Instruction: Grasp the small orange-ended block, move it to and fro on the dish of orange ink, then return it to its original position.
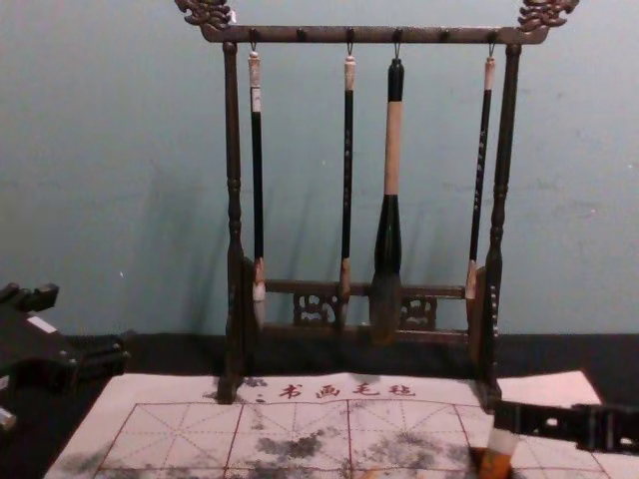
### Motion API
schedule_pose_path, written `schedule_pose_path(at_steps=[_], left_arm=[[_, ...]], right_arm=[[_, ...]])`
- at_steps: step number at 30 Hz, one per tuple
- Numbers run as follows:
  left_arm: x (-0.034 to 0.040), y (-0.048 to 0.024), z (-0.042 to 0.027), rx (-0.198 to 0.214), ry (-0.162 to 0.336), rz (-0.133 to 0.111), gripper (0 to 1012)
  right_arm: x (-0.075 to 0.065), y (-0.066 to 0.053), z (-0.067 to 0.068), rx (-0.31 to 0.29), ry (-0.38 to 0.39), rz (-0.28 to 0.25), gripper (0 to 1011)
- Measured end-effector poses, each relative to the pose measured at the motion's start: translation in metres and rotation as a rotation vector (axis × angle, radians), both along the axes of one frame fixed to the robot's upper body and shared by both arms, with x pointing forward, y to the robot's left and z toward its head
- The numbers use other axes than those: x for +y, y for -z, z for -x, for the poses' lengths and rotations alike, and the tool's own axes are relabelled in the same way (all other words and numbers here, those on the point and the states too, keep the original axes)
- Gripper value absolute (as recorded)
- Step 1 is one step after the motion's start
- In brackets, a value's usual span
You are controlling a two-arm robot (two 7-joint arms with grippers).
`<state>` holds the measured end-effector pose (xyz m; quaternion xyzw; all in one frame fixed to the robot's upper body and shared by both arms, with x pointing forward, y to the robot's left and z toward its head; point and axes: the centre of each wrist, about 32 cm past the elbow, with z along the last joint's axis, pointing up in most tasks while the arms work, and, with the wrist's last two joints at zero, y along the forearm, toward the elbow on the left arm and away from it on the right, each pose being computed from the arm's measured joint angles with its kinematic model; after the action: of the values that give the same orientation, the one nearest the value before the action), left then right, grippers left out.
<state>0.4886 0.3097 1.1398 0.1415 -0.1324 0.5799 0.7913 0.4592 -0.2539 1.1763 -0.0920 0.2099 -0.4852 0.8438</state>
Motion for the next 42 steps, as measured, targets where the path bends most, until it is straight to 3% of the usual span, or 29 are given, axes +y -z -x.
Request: schedule_pose_path(at_steps=[18,39,42], left_arm=[[0.0,0.0,0.0,0.0,0.0,0.0,1001],[0.0,0.0,0.0,0.0,0.0,0.0,1001],[0.0,0.0,0.0,0.0,0.0,0.0,1001]], right_arm=[[0.021,0.007,-0.016,0.051,0.008,-0.017,1000],[0.023,0.009,-0.017,0.052,0.015,-0.001,1000],[0.023,0.008,-0.017,0.051,0.015,-0.002,959]])
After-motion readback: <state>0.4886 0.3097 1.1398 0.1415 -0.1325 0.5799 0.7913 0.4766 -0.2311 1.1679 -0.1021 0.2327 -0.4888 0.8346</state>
